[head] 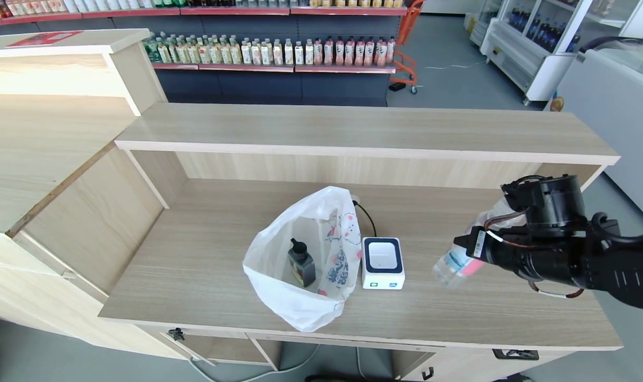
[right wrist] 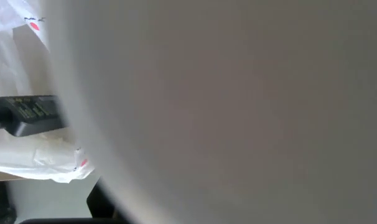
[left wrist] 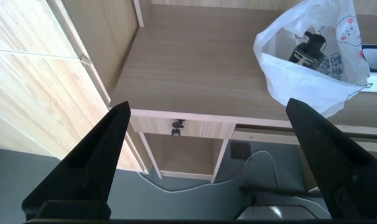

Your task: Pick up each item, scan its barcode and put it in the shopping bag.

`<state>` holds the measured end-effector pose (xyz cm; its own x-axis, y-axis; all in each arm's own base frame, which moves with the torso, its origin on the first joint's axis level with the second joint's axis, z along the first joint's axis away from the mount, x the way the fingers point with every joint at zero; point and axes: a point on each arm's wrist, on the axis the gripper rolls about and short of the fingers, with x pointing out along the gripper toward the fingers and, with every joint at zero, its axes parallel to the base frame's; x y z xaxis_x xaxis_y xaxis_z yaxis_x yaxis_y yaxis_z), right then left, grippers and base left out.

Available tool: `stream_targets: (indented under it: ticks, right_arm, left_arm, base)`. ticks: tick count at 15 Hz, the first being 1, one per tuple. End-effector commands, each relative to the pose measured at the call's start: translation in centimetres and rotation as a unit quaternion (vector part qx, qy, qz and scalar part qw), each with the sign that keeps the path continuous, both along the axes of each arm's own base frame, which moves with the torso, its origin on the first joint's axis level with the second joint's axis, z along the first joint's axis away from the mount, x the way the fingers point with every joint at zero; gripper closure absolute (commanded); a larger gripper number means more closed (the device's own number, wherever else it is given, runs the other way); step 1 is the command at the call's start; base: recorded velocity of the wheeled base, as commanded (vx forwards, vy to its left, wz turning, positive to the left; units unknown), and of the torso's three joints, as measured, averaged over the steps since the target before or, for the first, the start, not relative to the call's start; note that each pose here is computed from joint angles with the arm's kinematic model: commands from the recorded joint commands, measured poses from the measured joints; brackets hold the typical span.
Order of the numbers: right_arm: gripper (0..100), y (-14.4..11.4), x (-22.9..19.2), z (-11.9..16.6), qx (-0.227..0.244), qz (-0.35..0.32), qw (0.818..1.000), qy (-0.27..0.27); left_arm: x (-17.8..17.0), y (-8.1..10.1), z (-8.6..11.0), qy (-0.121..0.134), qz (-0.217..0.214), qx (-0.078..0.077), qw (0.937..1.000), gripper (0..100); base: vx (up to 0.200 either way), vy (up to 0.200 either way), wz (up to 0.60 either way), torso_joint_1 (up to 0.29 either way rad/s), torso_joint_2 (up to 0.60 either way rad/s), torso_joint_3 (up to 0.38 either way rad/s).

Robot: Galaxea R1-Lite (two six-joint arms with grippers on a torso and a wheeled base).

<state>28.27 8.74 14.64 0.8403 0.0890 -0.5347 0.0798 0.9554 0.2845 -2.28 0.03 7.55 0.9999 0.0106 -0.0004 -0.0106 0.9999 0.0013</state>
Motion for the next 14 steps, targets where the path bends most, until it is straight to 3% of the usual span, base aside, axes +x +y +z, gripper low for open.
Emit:
stream_targets:
  ticks: [1,6,14]
  right_arm:
    - [100,1.6,0.8,-0.5,0.009,0.009,1.000,0.027]
    - [100,5.0,2.7,0.2,0.039,-0.030,0.997,0.052]
    - [100,6.2,5.7,-2.2,0.039,-0.043,0.996,0.070]
  left_arm:
    - [0.0,0.0,0.0,0.000,0.000,0.000,1.0000,0]
    - [0.0,0.0,0.0,0.000,0.000,0.000,1.0000,0]
    - [0.0,0.0,0.0,0.000,0.000,-0.001,1.0000,0]
  base:
    - [0.000,0.000,0.00,0.000,0.00,0.000]
    - [0.000,0.000,0.00,0.000,0.00,0.000]
    - [0.000,0.000,0.00,0.000,0.00,0.000]
